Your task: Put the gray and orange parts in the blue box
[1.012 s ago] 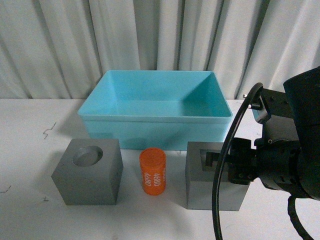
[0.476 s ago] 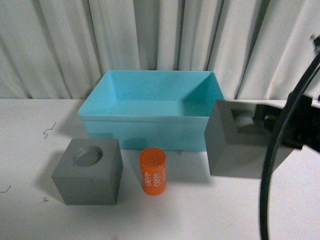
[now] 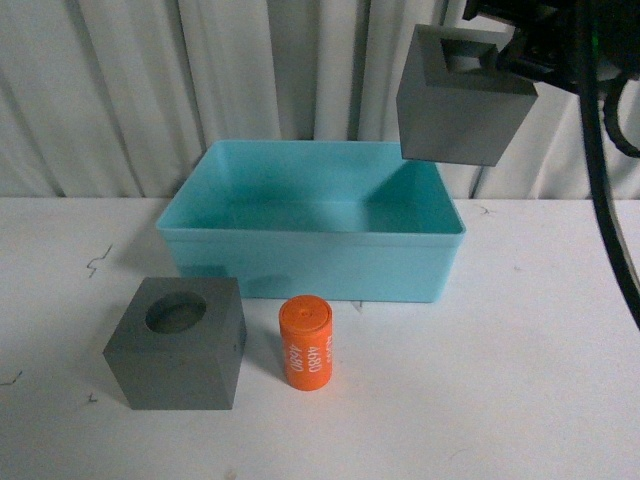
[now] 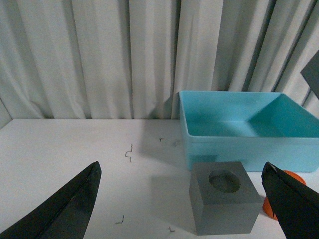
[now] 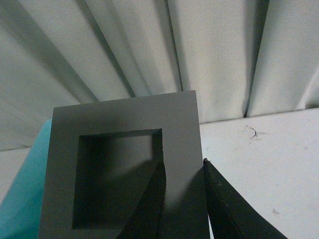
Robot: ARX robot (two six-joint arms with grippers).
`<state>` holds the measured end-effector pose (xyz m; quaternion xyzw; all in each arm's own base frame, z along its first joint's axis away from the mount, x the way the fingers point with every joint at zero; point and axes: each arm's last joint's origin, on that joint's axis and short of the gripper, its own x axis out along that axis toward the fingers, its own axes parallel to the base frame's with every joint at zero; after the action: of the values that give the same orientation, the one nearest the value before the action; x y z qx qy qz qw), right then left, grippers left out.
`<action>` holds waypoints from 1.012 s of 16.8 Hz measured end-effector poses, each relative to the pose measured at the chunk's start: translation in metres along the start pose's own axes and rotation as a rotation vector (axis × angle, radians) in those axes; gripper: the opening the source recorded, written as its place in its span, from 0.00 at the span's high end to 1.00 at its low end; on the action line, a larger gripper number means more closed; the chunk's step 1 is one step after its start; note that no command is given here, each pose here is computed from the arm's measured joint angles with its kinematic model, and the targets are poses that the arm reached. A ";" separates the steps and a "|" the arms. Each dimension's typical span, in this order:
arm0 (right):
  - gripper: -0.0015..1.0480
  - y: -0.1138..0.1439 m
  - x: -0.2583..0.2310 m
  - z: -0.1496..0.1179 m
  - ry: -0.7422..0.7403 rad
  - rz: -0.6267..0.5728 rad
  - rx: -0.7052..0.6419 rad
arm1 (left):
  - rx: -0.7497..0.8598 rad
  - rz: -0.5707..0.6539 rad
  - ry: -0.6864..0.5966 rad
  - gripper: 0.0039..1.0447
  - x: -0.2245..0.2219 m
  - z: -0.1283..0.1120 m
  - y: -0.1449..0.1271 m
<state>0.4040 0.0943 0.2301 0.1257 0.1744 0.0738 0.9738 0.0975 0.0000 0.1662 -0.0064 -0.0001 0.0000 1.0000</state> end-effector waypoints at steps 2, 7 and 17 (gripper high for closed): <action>0.84 0.007 0.027 0.001 0.021 -0.003 0.010 | 0.000 0.000 0.000 0.06 0.000 0.000 0.000; 0.84 0.024 0.100 -0.027 0.154 -0.057 0.046 | 0.000 0.000 0.000 0.06 0.000 0.000 0.000; 0.40 0.037 0.133 -0.043 0.211 -0.164 0.040 | 0.000 0.000 0.000 0.06 0.000 0.000 0.000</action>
<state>0.5085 0.1643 0.1581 0.1218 0.2870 0.0033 0.9501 0.0975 0.0000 0.1663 -0.0064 -0.0003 0.0000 1.0000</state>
